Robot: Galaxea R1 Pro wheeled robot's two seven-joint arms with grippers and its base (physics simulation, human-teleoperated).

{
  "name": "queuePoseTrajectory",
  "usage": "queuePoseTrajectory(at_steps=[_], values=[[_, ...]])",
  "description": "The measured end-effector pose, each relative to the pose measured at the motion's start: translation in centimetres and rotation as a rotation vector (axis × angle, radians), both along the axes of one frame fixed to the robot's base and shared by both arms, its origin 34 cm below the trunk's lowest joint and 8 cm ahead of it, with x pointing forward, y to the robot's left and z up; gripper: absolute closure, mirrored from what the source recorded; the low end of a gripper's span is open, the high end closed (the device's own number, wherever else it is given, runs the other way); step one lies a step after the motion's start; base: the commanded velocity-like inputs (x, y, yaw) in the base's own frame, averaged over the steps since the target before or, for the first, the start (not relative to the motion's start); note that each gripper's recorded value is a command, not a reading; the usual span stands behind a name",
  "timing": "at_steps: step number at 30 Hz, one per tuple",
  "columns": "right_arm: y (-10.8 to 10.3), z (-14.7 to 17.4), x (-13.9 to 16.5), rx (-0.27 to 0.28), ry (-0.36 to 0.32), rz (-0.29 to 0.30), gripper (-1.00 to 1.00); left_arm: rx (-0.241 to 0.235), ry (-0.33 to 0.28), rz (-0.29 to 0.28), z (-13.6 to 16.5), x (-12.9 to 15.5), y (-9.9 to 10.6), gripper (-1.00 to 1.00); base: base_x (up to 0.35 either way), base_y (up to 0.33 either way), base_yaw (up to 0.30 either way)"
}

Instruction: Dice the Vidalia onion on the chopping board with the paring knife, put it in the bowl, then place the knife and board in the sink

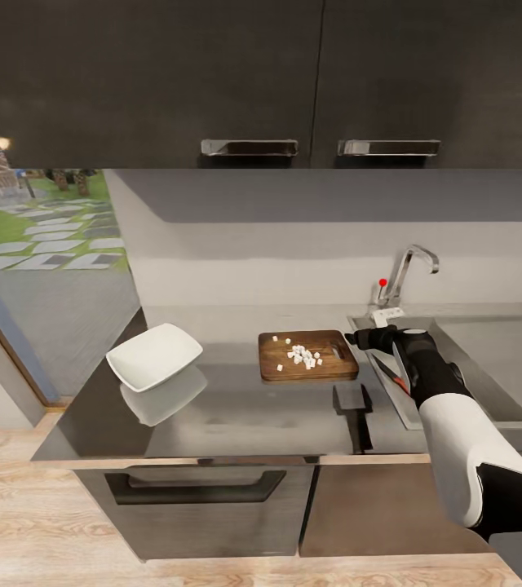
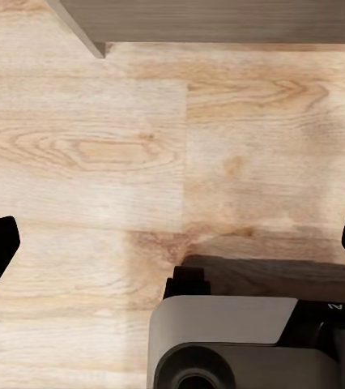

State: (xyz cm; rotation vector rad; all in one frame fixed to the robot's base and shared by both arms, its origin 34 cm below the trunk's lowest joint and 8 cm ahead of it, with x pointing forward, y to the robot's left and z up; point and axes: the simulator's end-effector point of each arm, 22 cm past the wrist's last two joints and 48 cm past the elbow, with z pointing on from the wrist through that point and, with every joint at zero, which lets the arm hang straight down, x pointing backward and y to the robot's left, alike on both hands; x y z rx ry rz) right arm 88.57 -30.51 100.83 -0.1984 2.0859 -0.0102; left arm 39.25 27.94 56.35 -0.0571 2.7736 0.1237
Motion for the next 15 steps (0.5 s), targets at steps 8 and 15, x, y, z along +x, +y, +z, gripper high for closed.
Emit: queuePoseTrajectory(at_steps=[8,15], values=[[-0.12,0.01,-0.03,0.0,0.0,-0.002,-1.0,0.0,0.0,0.0,0.01,-0.01,0.0,-1.0,0.051,-0.088,0.0],[-0.08,-0.01,-0.01,-0.002,0.0,-0.002,-1.0,0.002,0.0,0.001,0.01,0.0,0.11,-1.0,0.078,-0.093,0.0]])
